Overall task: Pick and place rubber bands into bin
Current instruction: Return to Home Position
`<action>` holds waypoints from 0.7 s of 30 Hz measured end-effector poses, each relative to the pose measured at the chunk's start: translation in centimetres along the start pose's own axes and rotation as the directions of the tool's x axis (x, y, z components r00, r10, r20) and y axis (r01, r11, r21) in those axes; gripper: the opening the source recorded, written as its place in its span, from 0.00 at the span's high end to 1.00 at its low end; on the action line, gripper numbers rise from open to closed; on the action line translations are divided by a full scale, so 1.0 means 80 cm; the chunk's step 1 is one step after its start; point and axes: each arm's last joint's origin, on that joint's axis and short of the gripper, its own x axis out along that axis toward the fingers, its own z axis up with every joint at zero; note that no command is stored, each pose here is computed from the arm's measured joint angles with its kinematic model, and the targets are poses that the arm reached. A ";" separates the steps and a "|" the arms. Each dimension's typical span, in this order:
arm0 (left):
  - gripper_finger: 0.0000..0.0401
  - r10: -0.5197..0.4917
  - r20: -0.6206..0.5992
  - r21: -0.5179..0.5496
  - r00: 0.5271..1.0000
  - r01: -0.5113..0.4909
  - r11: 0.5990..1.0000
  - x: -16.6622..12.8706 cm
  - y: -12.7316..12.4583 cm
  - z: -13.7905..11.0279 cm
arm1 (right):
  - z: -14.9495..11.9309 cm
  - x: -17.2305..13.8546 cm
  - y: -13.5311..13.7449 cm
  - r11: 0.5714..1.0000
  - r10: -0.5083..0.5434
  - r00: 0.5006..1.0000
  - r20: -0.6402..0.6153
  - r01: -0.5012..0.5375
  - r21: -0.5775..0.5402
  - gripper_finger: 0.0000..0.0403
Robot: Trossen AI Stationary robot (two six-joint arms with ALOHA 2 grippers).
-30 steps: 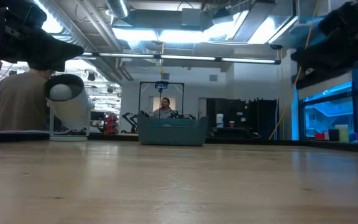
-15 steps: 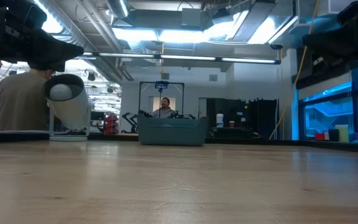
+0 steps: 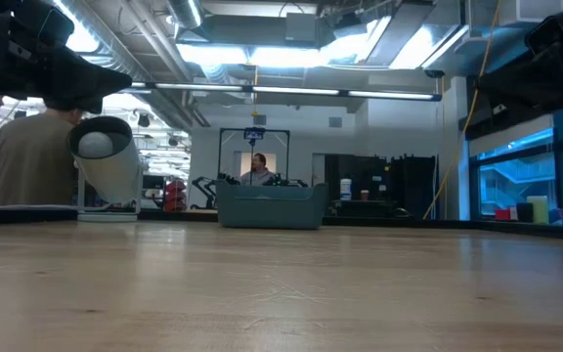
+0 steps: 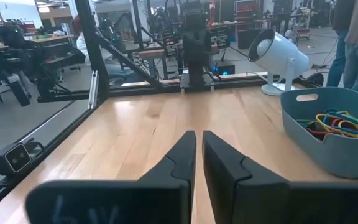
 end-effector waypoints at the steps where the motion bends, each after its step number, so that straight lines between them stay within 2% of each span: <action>1: 0.97 0.001 0.000 0.000 1.000 -0.001 1.000 0.000 0.000 0.000 | 0.000 0.000 0.000 1.000 0.000 1.000 0.000 0.000 -0.001 0.92; 21: 0.98 0.000 0.000 0.000 1.000 0.000 1.000 0.000 0.000 0.000 | 0.000 0.000 0.000 1.000 0.000 1.000 0.000 0.000 0.001 0.91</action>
